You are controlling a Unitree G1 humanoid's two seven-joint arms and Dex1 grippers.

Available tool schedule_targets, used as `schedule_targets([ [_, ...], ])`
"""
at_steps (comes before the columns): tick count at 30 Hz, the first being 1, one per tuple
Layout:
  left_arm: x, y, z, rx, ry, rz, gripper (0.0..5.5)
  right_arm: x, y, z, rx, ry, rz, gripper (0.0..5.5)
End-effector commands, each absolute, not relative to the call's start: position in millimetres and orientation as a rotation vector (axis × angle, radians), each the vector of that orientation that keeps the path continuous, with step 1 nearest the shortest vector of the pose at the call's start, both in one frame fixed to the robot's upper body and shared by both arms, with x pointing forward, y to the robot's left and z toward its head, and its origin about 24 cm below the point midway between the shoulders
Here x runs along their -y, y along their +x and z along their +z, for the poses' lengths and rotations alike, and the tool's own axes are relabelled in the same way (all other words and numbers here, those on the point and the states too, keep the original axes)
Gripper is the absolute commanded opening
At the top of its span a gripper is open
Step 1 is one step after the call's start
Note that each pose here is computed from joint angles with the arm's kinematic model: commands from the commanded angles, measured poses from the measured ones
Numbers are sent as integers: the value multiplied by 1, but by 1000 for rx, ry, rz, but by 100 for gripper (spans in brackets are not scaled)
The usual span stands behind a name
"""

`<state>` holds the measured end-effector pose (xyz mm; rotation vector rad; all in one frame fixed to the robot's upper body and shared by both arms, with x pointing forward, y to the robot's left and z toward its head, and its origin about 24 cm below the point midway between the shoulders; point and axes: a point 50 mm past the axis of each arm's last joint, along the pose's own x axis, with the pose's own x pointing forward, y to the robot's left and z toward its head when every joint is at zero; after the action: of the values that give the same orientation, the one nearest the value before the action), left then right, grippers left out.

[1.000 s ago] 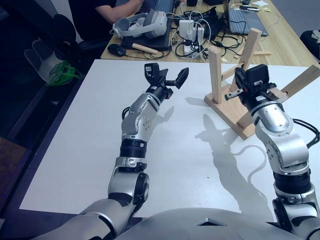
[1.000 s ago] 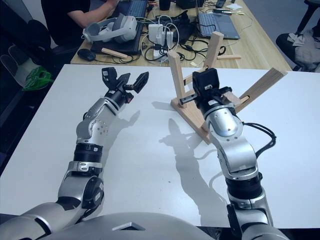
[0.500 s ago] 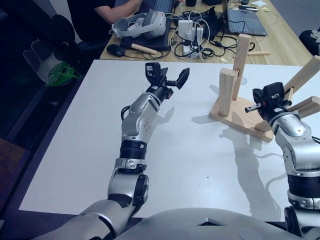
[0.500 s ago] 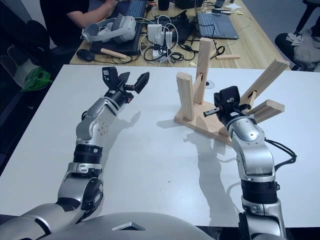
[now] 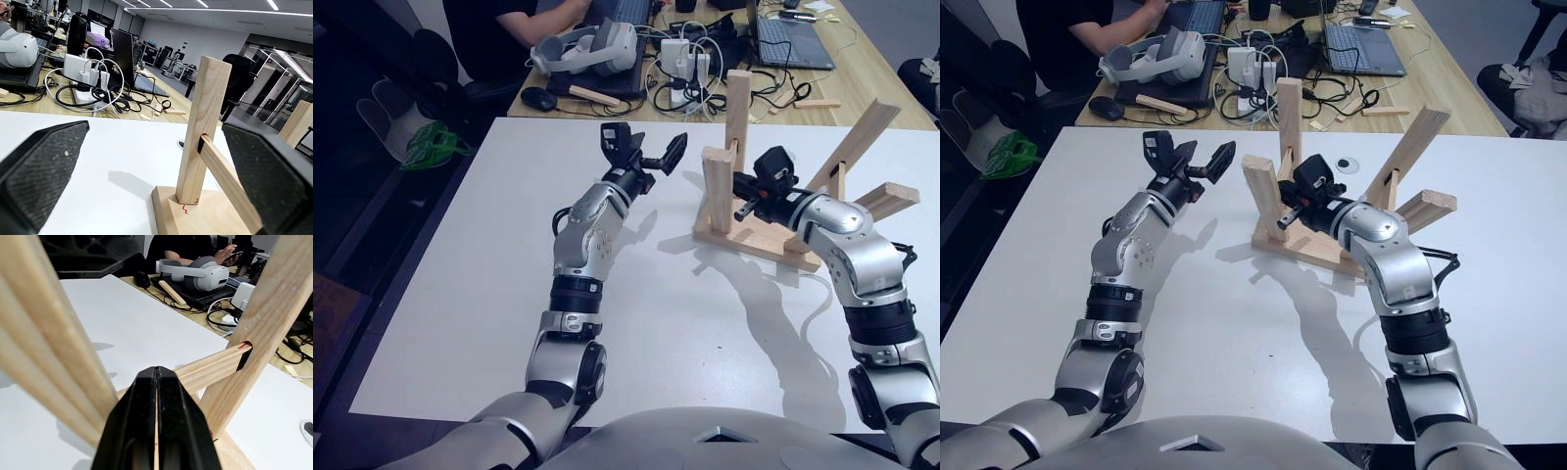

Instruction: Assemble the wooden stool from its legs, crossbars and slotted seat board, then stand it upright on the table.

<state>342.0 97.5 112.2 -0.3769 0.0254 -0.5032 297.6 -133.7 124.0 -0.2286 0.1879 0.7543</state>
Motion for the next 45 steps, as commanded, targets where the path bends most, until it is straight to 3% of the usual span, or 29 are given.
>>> schedule_targets([
  [1, -104, 344, 116, 1, -374, -423, 503, 111, 291, 128, -180, -203, 884, 4],
  [4, -116, 346, 121, 42, -355, -272, 503, 103, 279, 129, -197, -184, 987, 4],
  [7, -139, 348, 129, 107, -354, -25, 503, 104, 282, 140, -123, -176, 941, 4],
  [10, -158, 338, 154, 275, -287, 123, 503, 109, 291, 185, 159, -173, 802, 4],
  [15, -169, 309, 199, 484, -31, 144, 503, 125, 275, 271, 593, -161, 576, 4],
  [17, -178, 301, 202, 434, 60, 149, 503, 140, 267, 300, 690, -158, 458, 4],
  [21, -174, 289, 164, 114, 114, 58, 503, 202, 269, 320, 700, -168, 139, 4],
  [23, -161, 280, 139, -43, 99, -12, 503, 235, 272, 301, 599, -187, 37, 4],
  [28, -133, 242, 64, -473, 71, -124, 503, 319, 258, 139, -25, -257, -3, 4],
  [30, -125, 239, 45, -562, 66, -162, 503, 336, 239, 75, -269, -247, 55, 4],
  [32, -117, 237, 30, -611, 75, -196, 489, 338, 226, 37, -412, -260, 146, 0],
  [40, -92, 231, 12, -654, 18, -296, 369, 330, 224, -4, -612, -219, 480, 0],
  [45, -87, 228, 17, -650, 15, -332, 287, 314, 233, -10, -611, -92, 576, 0],
])
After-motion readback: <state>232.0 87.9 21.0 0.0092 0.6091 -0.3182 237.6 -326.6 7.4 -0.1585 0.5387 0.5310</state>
